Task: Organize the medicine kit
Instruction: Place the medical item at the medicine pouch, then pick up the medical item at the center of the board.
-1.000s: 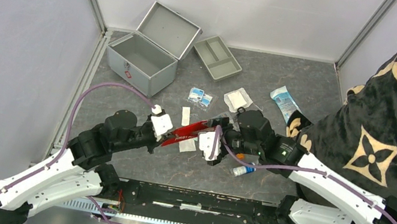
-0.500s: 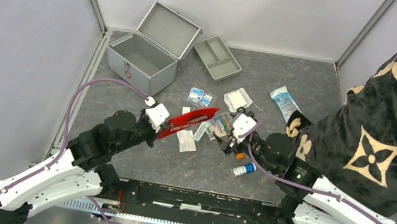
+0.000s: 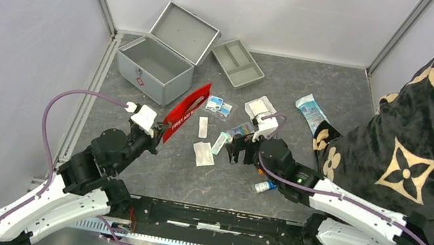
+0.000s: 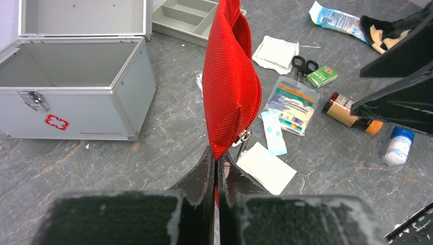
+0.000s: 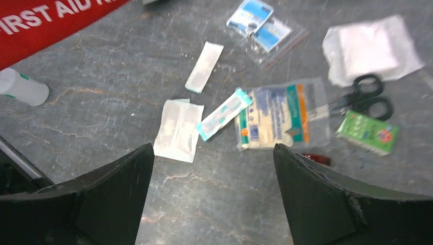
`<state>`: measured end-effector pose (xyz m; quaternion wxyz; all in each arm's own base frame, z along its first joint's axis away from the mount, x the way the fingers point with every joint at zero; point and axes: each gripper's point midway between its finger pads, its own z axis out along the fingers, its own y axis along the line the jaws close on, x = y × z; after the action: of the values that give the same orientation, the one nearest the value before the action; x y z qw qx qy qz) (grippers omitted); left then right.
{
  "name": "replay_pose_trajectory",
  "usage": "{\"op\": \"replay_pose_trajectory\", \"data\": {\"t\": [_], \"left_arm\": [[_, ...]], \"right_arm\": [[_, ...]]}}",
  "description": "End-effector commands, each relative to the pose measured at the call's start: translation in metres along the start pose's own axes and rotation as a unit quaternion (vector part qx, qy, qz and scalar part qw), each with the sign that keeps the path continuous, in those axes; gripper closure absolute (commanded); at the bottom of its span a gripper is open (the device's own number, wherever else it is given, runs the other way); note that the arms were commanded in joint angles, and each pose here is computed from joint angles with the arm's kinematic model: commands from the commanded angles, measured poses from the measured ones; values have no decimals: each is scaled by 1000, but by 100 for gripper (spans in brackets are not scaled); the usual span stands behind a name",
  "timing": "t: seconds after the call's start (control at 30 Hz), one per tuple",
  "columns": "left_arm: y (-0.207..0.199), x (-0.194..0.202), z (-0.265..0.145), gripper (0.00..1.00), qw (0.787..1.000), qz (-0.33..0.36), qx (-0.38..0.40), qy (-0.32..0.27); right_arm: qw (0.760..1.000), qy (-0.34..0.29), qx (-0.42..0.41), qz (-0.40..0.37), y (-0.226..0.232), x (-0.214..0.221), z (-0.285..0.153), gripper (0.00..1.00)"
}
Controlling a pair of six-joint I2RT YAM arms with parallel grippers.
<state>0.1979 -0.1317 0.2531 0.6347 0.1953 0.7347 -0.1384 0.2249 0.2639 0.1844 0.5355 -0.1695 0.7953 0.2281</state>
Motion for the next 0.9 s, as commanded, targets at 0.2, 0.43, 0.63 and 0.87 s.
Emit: {"op": "replay_pose_trajectory", "data": {"t": [0.2, 0.43, 0.63, 0.87], "left_arm": [[-1, -9, 2, 98, 999, -25, -2, -25], [-7, -9, 2, 98, 999, -14, 14, -26], [-10, -9, 2, 98, 999, -5, 27, -30], [-16, -7, 3, 98, 999, -1, 42, -22]], "right_arm": [[971, 10, -2, 240, 17, 42, 36, 47], [947, 14, 8, 321, 19, 65, 55, 50], [934, 33, 19, 356, 22, 83, 75, 50], [918, 36, 47, 393, 9, 96, 91, 50]]}}
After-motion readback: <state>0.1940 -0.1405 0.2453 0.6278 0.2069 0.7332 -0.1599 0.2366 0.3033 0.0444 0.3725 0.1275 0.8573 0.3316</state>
